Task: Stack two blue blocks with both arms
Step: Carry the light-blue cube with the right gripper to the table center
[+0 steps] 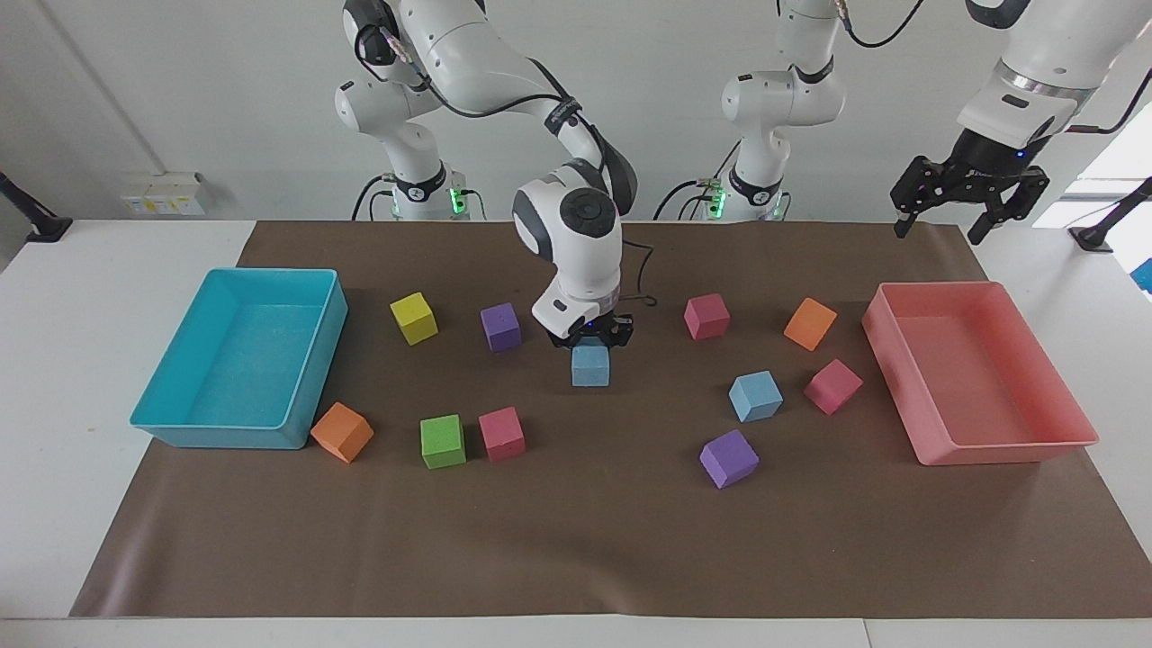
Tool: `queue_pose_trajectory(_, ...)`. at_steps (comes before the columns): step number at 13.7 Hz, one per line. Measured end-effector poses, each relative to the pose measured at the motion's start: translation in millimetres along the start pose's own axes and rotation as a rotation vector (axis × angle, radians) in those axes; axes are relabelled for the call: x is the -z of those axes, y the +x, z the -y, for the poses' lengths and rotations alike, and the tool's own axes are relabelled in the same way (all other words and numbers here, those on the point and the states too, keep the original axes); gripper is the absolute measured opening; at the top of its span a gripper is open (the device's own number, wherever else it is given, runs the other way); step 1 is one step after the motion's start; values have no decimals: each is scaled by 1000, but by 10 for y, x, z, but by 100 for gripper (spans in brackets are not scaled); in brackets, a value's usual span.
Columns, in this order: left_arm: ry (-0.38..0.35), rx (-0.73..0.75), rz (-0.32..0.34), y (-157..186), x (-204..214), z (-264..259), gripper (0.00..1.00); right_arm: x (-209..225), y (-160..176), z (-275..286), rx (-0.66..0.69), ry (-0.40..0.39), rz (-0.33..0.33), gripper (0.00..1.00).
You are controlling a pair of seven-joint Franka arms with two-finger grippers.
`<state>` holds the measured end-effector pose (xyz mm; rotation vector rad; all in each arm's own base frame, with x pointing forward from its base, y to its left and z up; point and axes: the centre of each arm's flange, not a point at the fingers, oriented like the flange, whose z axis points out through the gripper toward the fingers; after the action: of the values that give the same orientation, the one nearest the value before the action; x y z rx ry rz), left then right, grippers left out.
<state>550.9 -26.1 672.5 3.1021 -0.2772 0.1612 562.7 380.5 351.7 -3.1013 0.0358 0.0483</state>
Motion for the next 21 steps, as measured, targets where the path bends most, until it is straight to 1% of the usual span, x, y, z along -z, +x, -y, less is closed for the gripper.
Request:
queue_pose_trajectory(2, 0, 0, 1, 0, -5, -1, 100, -50, -34, 66, 11, 1, -2, 54)
queue_pose_trajectory(4, 0, -1, 1, 0, -6, -3, 100, -226, -131, 223, 38, -1, -1, 54)
queue_pose_trajectory(7, 0, -1, 1, 1, -5, -3, 100, -506, -245, 327, 68, -30, 18, 54)
queue_pose_trajectory(13, 1, -1, -7, 10, -2, -2, 100, -532, -256, 321, 70, -34, 20, 54)
queue_pose_trajectory(14, 2, 0, -13, 19, -2, 0, 100, -537, -259, 318, 70, -35, 22, 60)
queue_pose_trajectory(16, 3, 0, -21, 42, -17, 4, 100, -528, -265, 314, 71, -37, 23, 81)
queue_pose_trajectory(17, 3, -1, -23, 66, -48, 6, 100, -475, -263, 316, 71, -33, 16, 93)
queue_pose_trajectory(18, 3, -2, -23, 101, -109, 4, 100, -383, -261, 317, 71, -25, 6, 100)
queue_pose_trajectory(21, 1, -9, -21, 279, -531, -20, 100, 80, -279, 264, 65, -6, -21, 100)
